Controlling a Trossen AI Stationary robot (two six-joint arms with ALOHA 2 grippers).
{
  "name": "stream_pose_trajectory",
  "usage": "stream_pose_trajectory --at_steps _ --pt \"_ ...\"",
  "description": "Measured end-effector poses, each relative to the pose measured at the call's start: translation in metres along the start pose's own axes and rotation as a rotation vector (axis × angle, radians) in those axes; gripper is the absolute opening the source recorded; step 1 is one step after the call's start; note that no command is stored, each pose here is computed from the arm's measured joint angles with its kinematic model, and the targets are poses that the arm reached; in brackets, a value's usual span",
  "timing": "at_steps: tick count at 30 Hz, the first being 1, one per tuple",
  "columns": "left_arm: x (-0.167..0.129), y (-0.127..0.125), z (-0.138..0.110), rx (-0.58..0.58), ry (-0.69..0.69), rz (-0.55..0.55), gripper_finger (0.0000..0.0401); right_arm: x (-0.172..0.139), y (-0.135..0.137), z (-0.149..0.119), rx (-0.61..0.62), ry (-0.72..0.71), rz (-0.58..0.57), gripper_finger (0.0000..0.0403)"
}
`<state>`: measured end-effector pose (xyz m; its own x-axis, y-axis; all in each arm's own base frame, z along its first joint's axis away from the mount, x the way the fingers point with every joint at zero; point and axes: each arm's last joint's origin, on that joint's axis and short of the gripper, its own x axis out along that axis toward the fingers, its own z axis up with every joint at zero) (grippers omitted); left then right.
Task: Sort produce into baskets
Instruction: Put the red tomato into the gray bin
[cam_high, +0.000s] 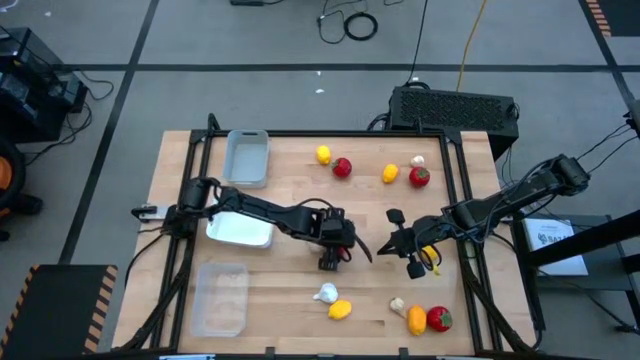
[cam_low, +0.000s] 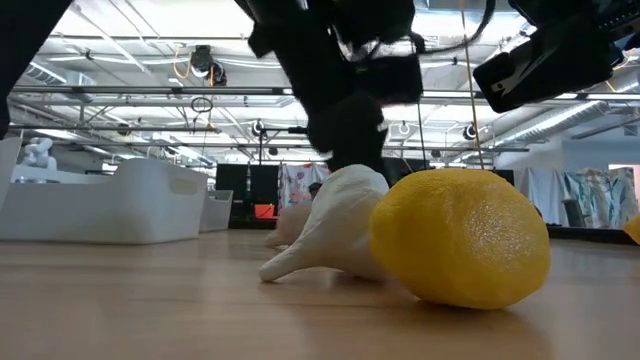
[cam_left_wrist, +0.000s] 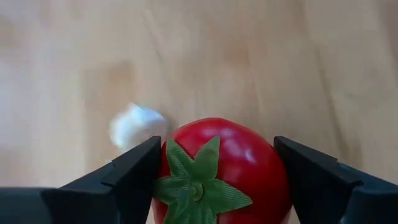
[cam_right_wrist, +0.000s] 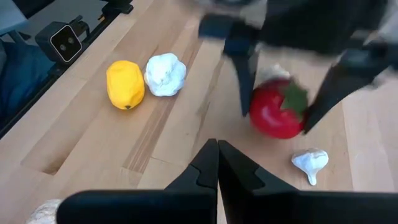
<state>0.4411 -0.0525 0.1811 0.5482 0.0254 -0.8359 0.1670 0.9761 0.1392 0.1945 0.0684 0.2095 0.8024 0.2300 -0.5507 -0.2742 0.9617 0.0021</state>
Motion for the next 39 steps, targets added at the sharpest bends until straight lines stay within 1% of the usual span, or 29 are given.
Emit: stream_pose_trajectory --at_steps 2,4,9,12,15,17,20,24,28,30,33,36,39 --pt "-0.026 0.005 0.008 0.002 -0.036 0.040 0.0296 0.000 0.000 0.000 0.000 0.000 0.000 0.0000" --pt "-0.049 0.011 0.012 -0.005 -0.050 0.106 0.0296 0.000 0.000 0.000 0.000 0.000 0.000 0.0000" --pt "-0.099 0.025 0.000 -0.024 0.062 0.256 0.0295 0.000 0.000 0.000 0.000 0.002 0.000 0.0000" --pt "-0.131 0.039 -0.014 -0.089 0.138 0.360 0.0295 0.000 0.000 0.000 -0.002 -0.001 -0.001 0.0000" --pt "-0.149 0.059 -0.038 -0.171 0.234 0.419 0.0295 0.000 0.000 0.000 -0.006 -0.001 -0.001 0.0000" --pt "-0.160 0.075 -0.052 -0.229 0.246 0.449 0.0295 0.000 0.000 0.000 -0.007 -0.003 -0.001 0.0000" --pt "-0.170 0.104 -0.080 -0.326 0.289 0.484 0.0295 0.000 0.000 0.000 -0.008 -0.006 0.000 0.0000" --pt "-0.170 0.145 -0.124 -0.488 0.384 0.500 0.0295 0.000 0.000 0.001 -0.007 -0.007 0.000 0.0000" --pt "-0.172 0.181 -0.162 -0.663 0.432 0.469 0.0295 0.000 0.000 0.001 -0.008 -0.011 0.000 0.0000" --pt "-0.172 0.195 -0.178 -0.740 0.439 0.472 0.0295 0.000 0.000 0.002 -0.012 -0.019 0.000 0.0000" --pt "-0.176 0.213 -0.194 -0.836 0.432 0.506 0.0305 0.000 0.000 0.003 -0.015 -0.032 0.000 0.0000" --pt "-0.179 0.220 -0.199 -0.862 0.408 0.530 0.0329 0.000 0.000 0.004 -0.015 -0.041 0.001 0.0000" --pt "-0.180 0.223 -0.202 -0.874 0.412 0.533 0.0355 0.000 0.000 0.005 -0.014 -0.051 0.001 0.0000"
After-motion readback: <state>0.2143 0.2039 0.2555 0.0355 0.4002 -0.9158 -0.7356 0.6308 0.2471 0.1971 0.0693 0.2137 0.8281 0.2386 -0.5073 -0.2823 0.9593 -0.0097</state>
